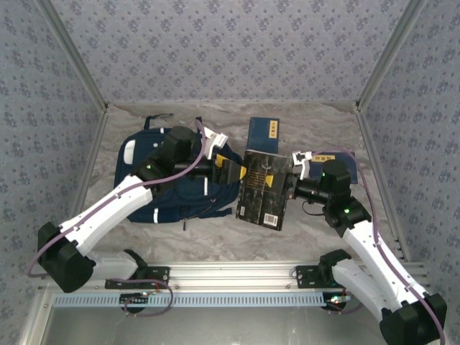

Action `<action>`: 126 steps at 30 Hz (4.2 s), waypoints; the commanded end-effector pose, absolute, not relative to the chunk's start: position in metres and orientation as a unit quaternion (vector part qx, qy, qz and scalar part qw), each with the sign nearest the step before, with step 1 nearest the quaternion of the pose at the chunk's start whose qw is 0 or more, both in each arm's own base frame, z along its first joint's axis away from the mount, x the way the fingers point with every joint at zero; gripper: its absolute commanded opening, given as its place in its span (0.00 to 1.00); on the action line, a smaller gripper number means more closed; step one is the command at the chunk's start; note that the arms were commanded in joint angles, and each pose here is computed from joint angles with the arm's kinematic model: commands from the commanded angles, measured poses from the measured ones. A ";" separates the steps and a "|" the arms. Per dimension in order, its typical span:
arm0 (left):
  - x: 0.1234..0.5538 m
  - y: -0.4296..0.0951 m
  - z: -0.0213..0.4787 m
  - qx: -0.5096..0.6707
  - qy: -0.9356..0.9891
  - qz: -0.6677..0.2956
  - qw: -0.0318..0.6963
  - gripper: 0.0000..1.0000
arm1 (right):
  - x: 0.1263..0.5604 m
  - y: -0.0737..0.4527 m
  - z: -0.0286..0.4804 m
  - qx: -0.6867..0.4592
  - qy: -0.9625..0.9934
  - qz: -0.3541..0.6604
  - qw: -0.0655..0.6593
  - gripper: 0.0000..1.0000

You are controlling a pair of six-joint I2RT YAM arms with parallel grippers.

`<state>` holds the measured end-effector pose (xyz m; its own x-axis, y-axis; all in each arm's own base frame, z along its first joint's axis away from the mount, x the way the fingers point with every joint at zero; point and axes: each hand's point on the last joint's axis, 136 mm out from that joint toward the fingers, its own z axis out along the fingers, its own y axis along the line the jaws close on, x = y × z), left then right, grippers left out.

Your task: Pack books, pencil case, and school supplies into a backpack

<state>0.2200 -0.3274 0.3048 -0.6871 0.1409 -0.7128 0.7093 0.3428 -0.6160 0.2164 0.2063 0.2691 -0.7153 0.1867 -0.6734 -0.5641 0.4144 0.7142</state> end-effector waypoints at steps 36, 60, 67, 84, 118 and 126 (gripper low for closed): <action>0.196 -0.314 0.396 0.262 0.619 -0.634 0.383 0.00 | 0.204 0.190 0.352 -0.137 0.680 0.497 0.522 0.76; 0.228 -0.294 0.438 0.042 0.540 -0.721 0.432 0.00 | 0.216 0.208 0.366 0.007 0.547 0.664 0.510 0.81; 0.234 -0.296 0.432 0.026 0.548 -0.718 0.429 0.00 | 0.209 0.230 0.381 -0.012 0.520 0.690 0.503 0.56; 0.243 -0.302 0.412 -0.002 0.567 -0.710 0.418 0.00 | 0.216 0.204 0.374 0.045 0.513 0.662 0.545 0.46; 0.333 -0.227 0.204 -0.048 0.900 -0.269 0.341 0.58 | 0.224 0.122 0.248 0.126 0.748 0.354 0.547 0.00; 0.370 -0.236 0.146 -0.064 0.922 -0.255 0.283 0.52 | 0.221 0.116 0.249 0.124 0.753 0.341 0.549 0.00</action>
